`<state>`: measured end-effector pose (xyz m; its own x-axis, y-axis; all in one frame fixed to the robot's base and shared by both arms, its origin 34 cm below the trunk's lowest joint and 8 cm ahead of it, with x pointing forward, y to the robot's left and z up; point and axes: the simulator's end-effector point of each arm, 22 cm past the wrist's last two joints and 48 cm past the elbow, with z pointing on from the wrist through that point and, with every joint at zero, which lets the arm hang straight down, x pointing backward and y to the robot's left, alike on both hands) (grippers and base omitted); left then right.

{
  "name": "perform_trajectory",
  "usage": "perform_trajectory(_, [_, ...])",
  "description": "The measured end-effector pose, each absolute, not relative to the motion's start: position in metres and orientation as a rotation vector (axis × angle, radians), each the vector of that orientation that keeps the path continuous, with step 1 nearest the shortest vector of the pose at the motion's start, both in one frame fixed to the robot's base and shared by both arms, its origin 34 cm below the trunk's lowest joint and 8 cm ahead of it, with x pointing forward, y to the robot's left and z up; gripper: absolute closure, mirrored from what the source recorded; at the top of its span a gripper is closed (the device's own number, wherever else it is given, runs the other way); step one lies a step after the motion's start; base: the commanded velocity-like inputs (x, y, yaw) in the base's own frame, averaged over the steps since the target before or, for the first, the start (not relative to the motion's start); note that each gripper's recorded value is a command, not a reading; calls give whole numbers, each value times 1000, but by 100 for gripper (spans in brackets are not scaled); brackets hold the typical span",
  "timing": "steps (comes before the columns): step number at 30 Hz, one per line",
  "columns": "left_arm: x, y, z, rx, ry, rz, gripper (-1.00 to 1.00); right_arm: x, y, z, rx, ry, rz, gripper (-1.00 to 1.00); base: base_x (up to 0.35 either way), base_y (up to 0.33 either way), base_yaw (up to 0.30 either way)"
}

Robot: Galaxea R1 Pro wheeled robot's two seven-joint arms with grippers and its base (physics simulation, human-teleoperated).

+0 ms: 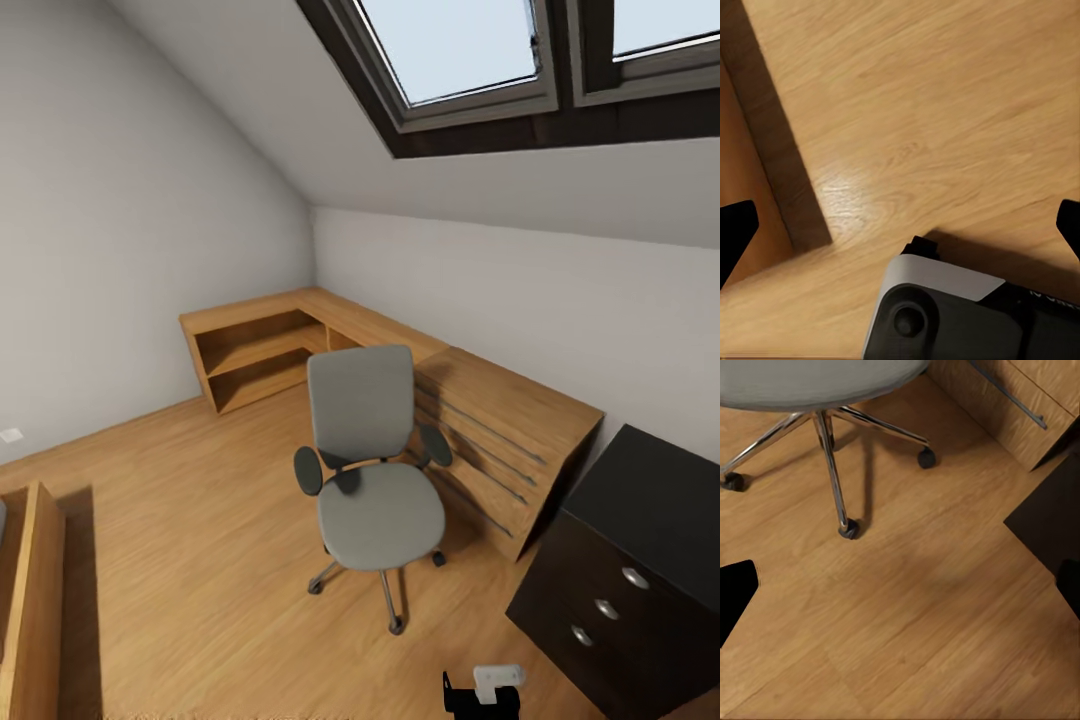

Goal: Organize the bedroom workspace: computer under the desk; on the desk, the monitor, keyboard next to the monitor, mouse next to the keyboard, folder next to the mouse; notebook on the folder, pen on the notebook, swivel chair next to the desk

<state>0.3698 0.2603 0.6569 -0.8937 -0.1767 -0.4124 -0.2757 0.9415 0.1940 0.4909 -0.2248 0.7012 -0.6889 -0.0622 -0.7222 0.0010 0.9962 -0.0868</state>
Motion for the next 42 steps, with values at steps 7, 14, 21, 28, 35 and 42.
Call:
perform_trajectory(7, [367,257,654,-325,2710,333,-100,489,-225,699,-43,2335,-102,-100,0,0,242])
perform_trajectory(14, [365,257,653,-323,2716,334,-100,487,-225,697,-45,2340,-101,-100,0,0,241])
perform_trajectory(21, [363,257,651,-323,2721,335,-100,486,-224,694,-46,2345,-101,-100,1,0,238])
perform_trajectory(28, [365,257,651,-330,2704,333,-100,483,-224,692,-47,2351,-101,-100,147,0,236])
perform_trajectory(35, [367,257,652,-340,2686,332,-100,482,-224,690,-48,2357,-101,-100,247,0,236])
perform_trajectory(42, [365,258,650,-342,2689,335,-100,480,-224,687,-48,2364,-101,-100,54,0,235])
